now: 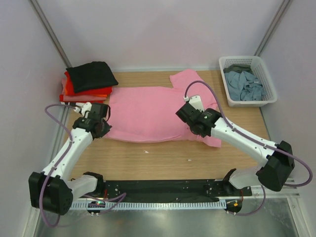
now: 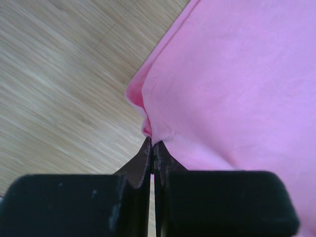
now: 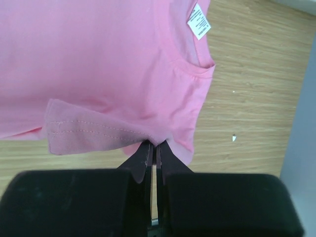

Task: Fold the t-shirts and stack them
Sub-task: Fold the tshirt

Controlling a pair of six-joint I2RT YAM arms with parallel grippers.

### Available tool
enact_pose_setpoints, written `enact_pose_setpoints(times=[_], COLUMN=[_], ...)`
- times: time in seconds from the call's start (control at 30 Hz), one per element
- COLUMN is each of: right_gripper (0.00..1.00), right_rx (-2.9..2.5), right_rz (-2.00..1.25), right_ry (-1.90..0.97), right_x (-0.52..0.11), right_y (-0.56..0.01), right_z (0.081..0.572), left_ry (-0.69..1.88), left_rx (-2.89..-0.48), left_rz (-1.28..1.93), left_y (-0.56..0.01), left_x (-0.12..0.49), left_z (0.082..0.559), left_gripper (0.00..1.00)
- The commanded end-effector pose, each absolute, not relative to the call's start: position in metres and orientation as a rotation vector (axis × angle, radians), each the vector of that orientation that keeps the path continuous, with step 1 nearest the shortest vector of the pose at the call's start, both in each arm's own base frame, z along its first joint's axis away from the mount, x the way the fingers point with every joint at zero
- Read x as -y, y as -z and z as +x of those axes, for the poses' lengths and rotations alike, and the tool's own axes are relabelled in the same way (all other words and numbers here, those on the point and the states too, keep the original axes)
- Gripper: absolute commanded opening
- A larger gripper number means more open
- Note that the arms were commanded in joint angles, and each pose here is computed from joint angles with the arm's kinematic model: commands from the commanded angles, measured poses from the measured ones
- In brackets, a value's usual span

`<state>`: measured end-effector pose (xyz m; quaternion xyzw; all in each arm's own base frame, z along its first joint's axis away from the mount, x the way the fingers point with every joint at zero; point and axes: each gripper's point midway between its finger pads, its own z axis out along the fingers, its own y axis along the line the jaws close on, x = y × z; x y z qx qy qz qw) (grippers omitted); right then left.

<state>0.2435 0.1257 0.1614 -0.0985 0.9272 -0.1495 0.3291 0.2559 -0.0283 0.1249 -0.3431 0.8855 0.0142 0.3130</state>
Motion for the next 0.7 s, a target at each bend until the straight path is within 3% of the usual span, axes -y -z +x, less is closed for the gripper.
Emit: enact_pose_setpoints(times=[0.0,0.67], right_gripper=[0.01,0.01], right_rx=[-2.359,-2.398], right_rz=[-0.341,-0.387], right_ry=[0.390,0.358], right_x=[-0.130,-0.143], right_y=[-0.181,-0.160], right_z=[0.273,0.343], left_ry=[-0.072,-0.221], left_rx=[-2.295,-2.354], left_rz=[-0.901,-0.951], left_y=[-0.135,-0.102], left_x=[0.020,-0.004], left_z=[0.277,0.320], left_gripper=[0.00,0.00])
